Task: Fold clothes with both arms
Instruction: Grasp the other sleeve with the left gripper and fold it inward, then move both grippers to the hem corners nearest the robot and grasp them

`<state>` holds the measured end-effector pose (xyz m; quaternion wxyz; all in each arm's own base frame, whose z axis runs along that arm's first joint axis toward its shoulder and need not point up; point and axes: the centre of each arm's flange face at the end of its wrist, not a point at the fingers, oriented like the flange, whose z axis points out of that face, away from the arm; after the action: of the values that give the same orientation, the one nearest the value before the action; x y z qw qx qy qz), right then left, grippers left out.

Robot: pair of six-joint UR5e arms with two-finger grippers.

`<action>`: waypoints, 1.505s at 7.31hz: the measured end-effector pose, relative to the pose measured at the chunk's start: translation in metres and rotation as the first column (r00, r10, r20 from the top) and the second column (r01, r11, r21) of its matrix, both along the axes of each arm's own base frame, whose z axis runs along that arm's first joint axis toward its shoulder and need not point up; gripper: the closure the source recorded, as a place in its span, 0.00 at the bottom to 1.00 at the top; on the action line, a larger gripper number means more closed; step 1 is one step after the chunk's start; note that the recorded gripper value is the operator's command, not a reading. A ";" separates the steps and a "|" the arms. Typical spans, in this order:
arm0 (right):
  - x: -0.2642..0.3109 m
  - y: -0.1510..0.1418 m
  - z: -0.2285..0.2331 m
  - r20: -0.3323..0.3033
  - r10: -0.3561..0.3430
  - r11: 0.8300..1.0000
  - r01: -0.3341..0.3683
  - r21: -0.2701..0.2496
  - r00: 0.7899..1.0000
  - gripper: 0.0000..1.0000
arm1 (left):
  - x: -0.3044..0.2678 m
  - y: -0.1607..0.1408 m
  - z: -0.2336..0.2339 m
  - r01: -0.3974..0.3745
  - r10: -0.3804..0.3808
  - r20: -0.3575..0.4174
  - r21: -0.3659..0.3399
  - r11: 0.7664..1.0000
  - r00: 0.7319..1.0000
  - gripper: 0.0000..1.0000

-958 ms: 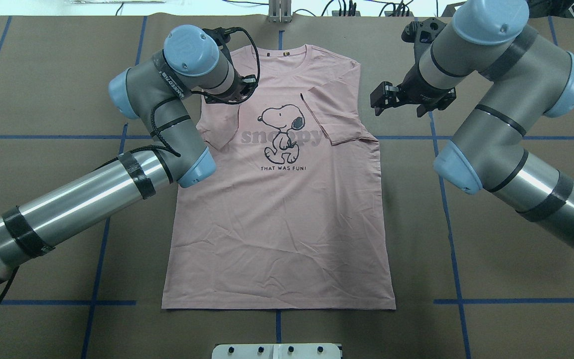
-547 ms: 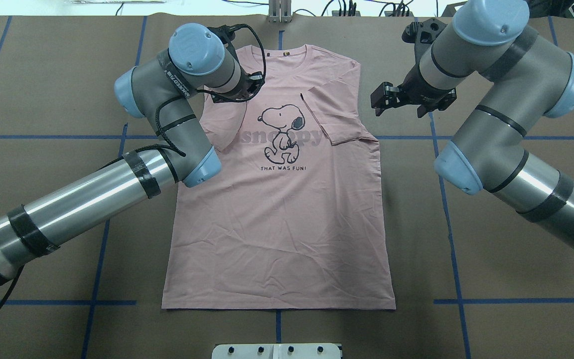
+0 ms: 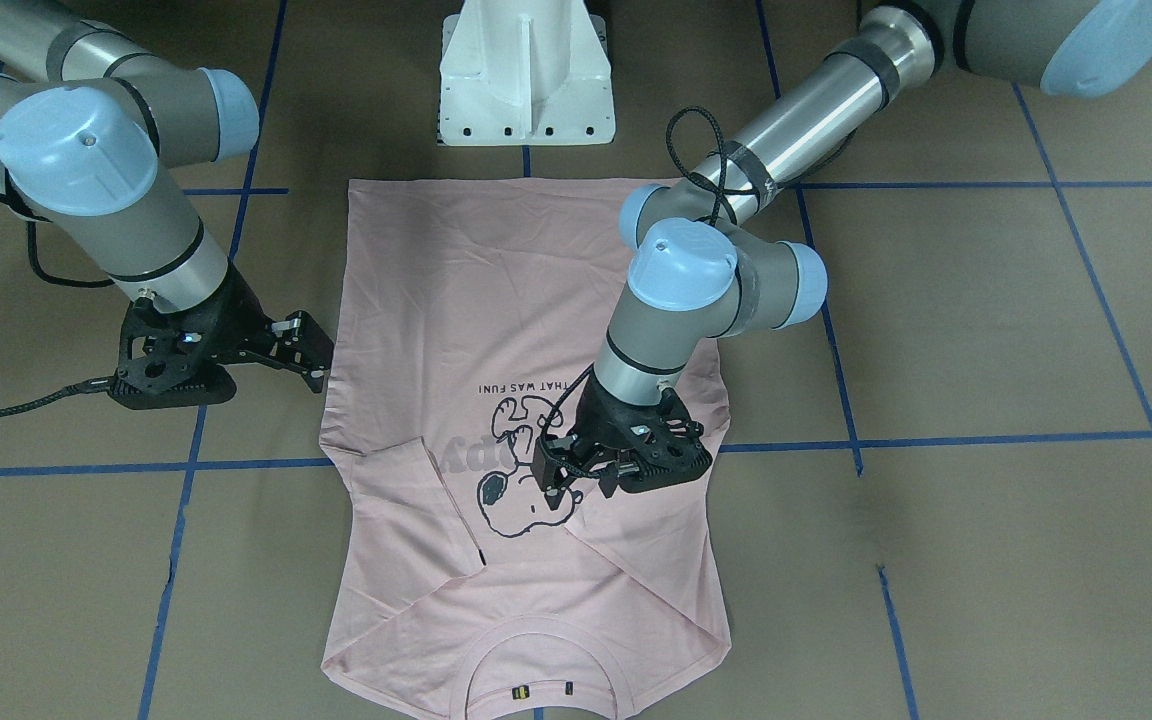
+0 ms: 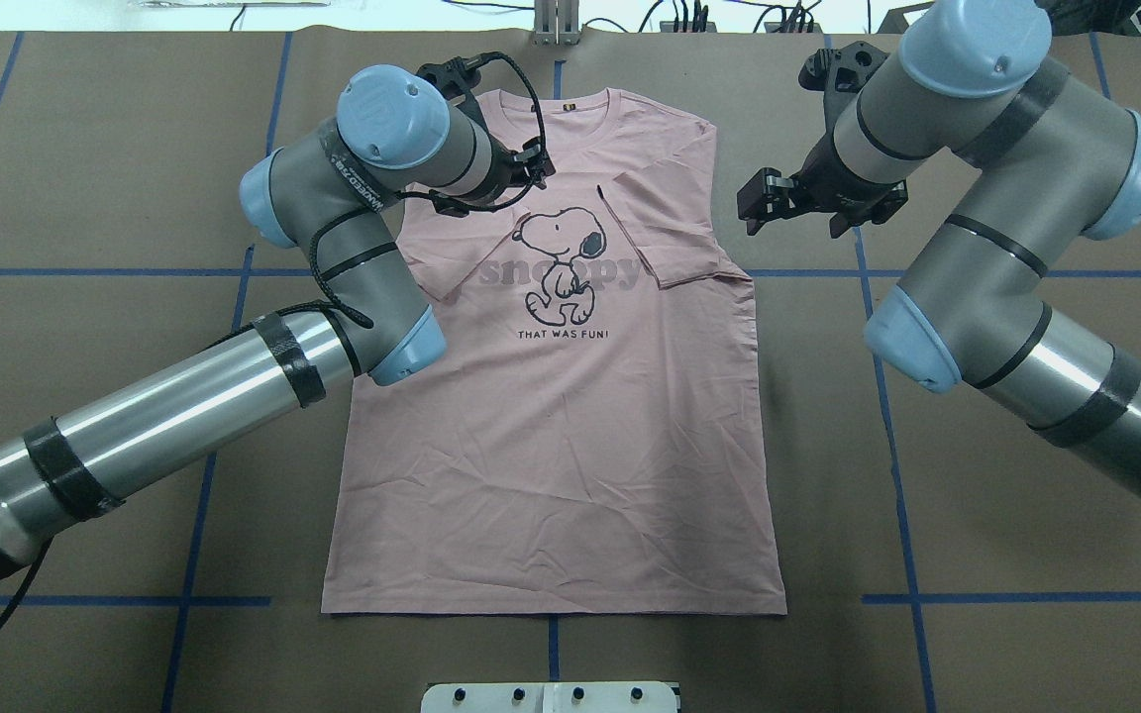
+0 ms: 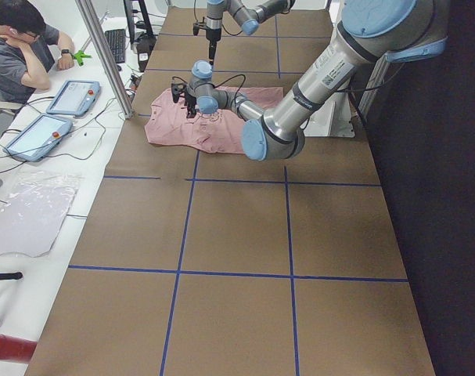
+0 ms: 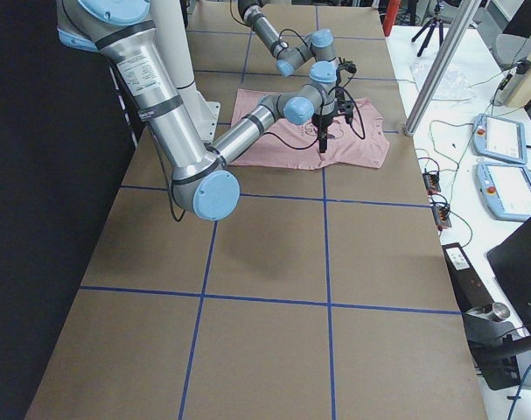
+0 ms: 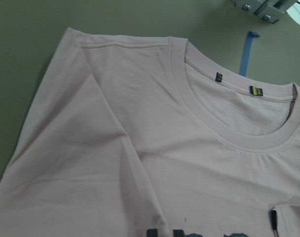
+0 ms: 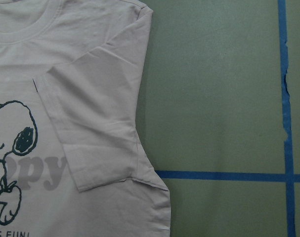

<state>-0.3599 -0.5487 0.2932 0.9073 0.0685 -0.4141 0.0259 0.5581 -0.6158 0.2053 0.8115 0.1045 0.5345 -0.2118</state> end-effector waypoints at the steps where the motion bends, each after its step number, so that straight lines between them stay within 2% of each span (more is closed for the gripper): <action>1: 0.000 0.016 0.003 0.004 -0.011 1.000 0.011 0.002 1.000 0.00 | -0.008 0.010 -0.008 -0.007 0.008 -0.025 0.008 1.000 1.000 0.00; 2: -0.001 0.043 0.009 0.008 -0.016 1.000 0.016 -0.005 1.000 0.00 | -0.021 0.026 -0.007 -0.032 0.032 -0.030 0.000 0.999 0.999 0.00; 4: -0.018 0.117 0.018 -0.006 0.014 0.999 -0.015 -0.032 1.000 0.00 | -0.054 0.064 0.003 -0.079 0.079 -0.008 -0.034 0.996 0.997 0.00; 7: -0.067 0.236 0.020 -0.026 0.103 0.992 -0.105 -0.074 0.994 0.00 | -0.100 0.129 0.014 -0.165 0.166 0.129 -0.020 0.986 0.978 0.00; 8: -0.082 0.275 0.025 -0.034 0.120 0.989 -0.123 -0.085 0.992 0.00 | -0.118 0.155 0.022 -0.189 0.188 0.145 -0.009 0.982 0.971 0.00; 10: -0.102 0.343 0.045 -0.018 0.160 0.984 -0.161 -0.075 0.987 0.00 | -0.135 0.177 0.031 -0.205 0.203 0.153 -0.002 0.979 0.967 0.00; 11: -0.103 0.359 0.057 -0.007 0.169 0.983 -0.169 -0.071 0.986 0.00 | -0.137 0.179 0.034 -0.207 0.205 0.156 -0.003 0.978 0.966 0.00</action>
<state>-0.4633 -0.1901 0.3504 0.9038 0.0711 -0.4053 0.1173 0.4210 -0.4371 0.2393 0.8675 0.0699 0.4791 -0.1140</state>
